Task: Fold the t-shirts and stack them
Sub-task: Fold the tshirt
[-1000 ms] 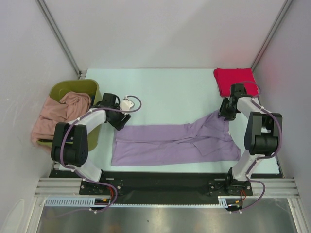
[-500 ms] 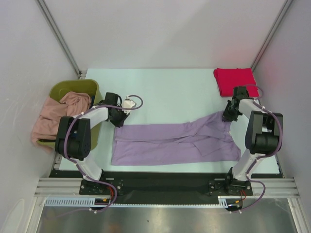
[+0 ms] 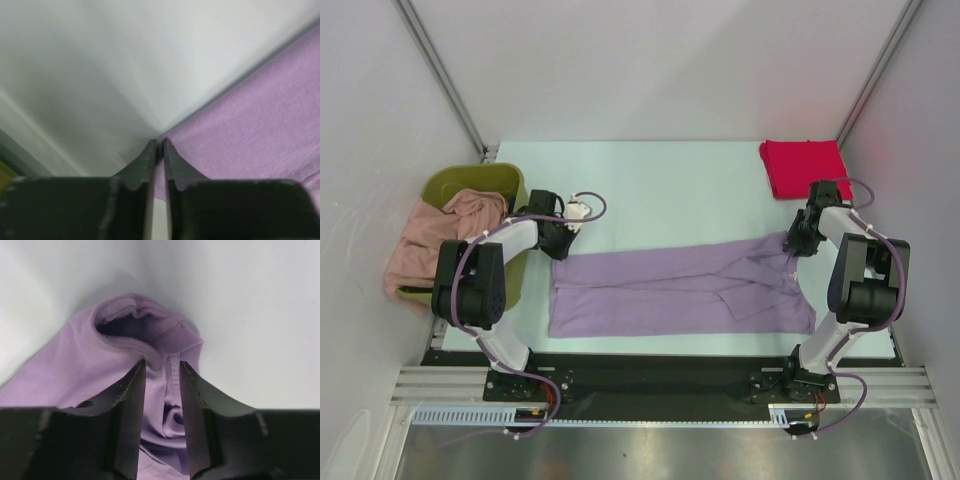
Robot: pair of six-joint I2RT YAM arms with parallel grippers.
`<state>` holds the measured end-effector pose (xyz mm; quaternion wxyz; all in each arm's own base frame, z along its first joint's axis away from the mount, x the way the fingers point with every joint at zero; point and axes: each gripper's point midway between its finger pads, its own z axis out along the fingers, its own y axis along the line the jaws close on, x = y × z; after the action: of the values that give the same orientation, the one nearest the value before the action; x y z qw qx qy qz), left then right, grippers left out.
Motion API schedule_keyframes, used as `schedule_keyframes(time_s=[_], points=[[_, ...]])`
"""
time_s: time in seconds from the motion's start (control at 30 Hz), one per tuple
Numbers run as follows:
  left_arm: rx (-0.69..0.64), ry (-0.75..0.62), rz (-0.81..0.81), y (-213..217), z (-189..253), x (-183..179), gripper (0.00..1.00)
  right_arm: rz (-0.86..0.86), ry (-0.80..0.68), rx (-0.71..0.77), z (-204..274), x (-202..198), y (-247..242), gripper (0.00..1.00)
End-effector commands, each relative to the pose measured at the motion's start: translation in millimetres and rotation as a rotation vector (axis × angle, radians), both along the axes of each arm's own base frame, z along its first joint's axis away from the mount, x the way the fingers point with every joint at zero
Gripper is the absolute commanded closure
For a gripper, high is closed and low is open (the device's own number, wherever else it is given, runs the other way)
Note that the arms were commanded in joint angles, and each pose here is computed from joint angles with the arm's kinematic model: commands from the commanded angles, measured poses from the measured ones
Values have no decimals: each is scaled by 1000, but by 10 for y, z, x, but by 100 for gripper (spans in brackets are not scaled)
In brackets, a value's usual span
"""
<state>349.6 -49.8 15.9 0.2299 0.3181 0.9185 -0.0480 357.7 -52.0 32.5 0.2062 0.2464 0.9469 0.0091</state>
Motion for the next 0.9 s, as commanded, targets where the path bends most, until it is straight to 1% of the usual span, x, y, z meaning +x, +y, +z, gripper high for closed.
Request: schedule_keyframes(time_s=[0.0,0.07,0.13,0.17,0.2,0.27,0.3,0.33,0.37,0.43,0.47,0.6,0.7,0.77,0.83,0.87], points=[[44,-34,48,179,122,76,81,-9,-34,-28,260,51,-56,60],[36,-49,50,166,194,125,66,-52,-40,-53,382,-22,-102,59],[26,-76,53,145,298,186,58,-67,-58,-69,544,-110,-83,61],[24,-84,53,140,335,203,51,-67,-74,-81,616,-128,-65,62],[18,-94,53,130,376,222,48,-42,-79,-89,646,-159,7,63],[8,-116,58,122,490,272,45,65,-96,-116,750,-201,311,63],[2,-120,55,104,525,282,44,123,-93,-125,755,-220,395,61],[-10,-137,60,87,606,318,41,230,-87,-106,716,-250,689,59],[-15,-137,57,76,634,313,37,298,-68,-47,647,-278,883,55],[-36,-142,54,35,711,312,36,354,-22,-43,562,-324,1054,53],[-38,-146,53,32,735,314,25,363,17,-55,455,-338,1077,51],[-49,-151,45,-8,828,293,23,407,55,-62,304,-282,1198,50],[-52,-159,37,-18,887,266,23,426,77,-93,206,-211,1217,50],[-54,-165,35,-26,917,259,22,440,73,-95,169,-152,1235,50],[-54,-163,31,-32,919,247,22,451,83,-86,112,-110,1270,52],[-55,-160,32,-32,912,239,22,451,88,-90,94,-101,1270,55]])
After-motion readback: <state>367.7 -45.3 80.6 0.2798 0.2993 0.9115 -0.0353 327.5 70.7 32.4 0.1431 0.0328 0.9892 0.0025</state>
